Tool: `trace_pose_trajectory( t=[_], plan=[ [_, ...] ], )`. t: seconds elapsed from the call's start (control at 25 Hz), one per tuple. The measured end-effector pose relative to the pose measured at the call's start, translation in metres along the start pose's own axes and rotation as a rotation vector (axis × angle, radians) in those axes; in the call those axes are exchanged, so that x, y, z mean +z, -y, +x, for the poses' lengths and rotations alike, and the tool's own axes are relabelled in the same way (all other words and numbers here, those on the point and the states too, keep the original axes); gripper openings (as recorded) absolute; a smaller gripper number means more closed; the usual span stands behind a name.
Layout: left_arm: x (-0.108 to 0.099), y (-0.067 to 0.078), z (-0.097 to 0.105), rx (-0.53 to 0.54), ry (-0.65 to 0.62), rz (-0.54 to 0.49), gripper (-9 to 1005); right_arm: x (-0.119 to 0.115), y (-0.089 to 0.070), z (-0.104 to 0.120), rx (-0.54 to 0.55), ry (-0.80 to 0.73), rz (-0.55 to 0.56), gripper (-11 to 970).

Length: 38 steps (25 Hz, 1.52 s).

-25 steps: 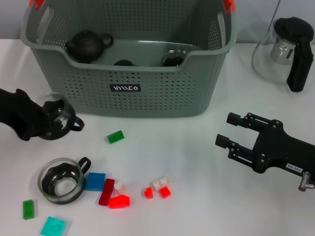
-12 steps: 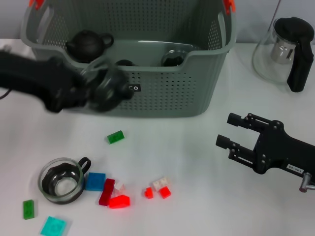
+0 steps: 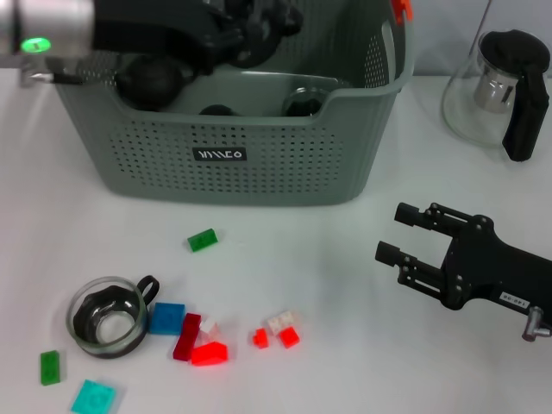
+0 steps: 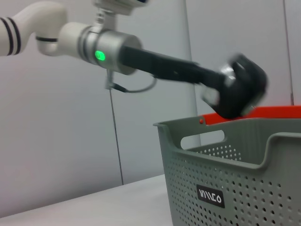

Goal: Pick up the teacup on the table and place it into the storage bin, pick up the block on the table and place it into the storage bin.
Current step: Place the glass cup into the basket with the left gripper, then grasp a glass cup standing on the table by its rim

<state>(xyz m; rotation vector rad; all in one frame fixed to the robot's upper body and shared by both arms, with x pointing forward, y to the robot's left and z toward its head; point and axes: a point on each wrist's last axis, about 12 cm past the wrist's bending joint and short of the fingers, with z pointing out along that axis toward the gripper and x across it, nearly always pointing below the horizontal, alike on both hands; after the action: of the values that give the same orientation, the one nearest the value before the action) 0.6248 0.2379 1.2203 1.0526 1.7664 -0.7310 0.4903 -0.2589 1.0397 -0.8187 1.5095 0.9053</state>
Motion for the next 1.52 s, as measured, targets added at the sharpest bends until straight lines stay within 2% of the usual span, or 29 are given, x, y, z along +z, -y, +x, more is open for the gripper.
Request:
trace_pose_trajectory(
  t=[0.2, 0.32, 0.4, 0.72, 0.96, 1.08, 1.2, 1.28, 1.32, 1.44, 1.52],
  plan=[
    [0.037, -0.017, -0.007, -0.024, -0.174, -0.166, 102, 0.000, 0.000, 0.000, 0.007, 0.001, 0.000, 639],
    [0.057, -0.021, -0.010, -0.037, -0.280, -0.255, 106, 0.000, -0.001, 0.000, 0.010, 0.002, -0.001, 639],
    [0.066, -0.021, -0.011, -0.047, -0.306, -0.289, 108, 0.000, -0.001, 0.000, 0.010, 0.003, -0.002, 638],
    [0.098, -0.021, -0.004, -0.025, -0.381, -0.332, 119, 0.001, 0.000, 0.000, 0.009, 0.006, 0.000, 638],
    [0.099, -0.021, -0.002, -0.035, -0.366, -0.349, 127, 0.001, 0.000, -0.001, 0.009, 0.008, 0.001, 638],
    [0.085, -0.018, -0.007, -0.070, -0.318, -0.317, 237, 0.000, -0.001, -0.001, 0.010, 0.014, 0.002, 638],
    [0.054, -0.009, -0.010, -0.083, -0.190, -0.230, 347, -0.001, -0.001, -0.001, 0.011, 0.018, 0.001, 638],
    [0.031, -0.002, -0.007, -0.068, -0.095, -0.150, 473, -0.002, -0.001, -0.001, 0.013, 0.018, 0.002, 638],
    [0.011, 0.002, -0.001, -0.056, -0.027, -0.093, 471, -0.003, -0.001, -0.001, 0.013, 0.018, 0.003, 638],
    [-0.028, 0.008, 0.020, -0.021, 0.058, 0.008, 464, -0.004, -0.001, -0.001, 0.013, 0.019, 0.004, 639],
    [-0.059, 0.019, 0.050, 0.011, 0.089, 0.077, 459, -0.004, -0.001, -0.001, 0.013, 0.019, 0.004, 639]
  ],
)
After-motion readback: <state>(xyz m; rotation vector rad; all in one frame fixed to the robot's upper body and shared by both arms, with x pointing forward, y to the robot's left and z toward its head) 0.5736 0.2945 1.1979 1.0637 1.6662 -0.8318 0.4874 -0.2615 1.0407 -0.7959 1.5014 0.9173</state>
